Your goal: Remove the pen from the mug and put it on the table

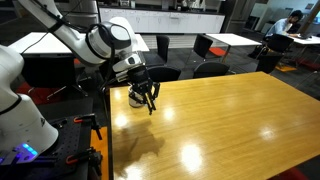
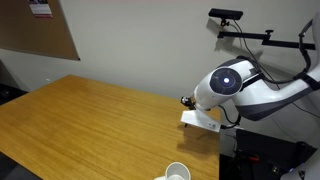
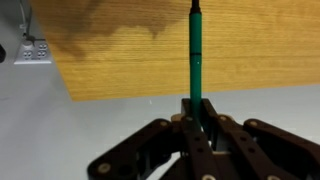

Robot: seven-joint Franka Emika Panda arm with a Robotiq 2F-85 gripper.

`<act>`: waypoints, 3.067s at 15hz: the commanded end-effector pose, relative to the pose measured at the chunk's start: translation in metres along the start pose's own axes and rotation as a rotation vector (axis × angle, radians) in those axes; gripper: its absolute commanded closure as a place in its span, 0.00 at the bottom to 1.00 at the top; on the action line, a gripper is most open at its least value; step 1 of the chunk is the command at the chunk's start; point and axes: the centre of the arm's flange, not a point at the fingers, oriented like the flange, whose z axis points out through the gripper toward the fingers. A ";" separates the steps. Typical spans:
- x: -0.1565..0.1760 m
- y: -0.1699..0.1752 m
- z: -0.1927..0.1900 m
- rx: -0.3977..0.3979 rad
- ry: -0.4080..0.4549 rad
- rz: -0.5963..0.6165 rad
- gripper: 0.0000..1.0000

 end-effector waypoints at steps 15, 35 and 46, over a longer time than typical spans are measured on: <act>0.006 -0.009 0.062 0.046 -0.219 0.088 0.97; -0.010 -0.032 -0.011 0.149 -0.311 -0.092 0.00; 0.006 -0.024 -0.098 0.315 -0.451 -0.363 0.00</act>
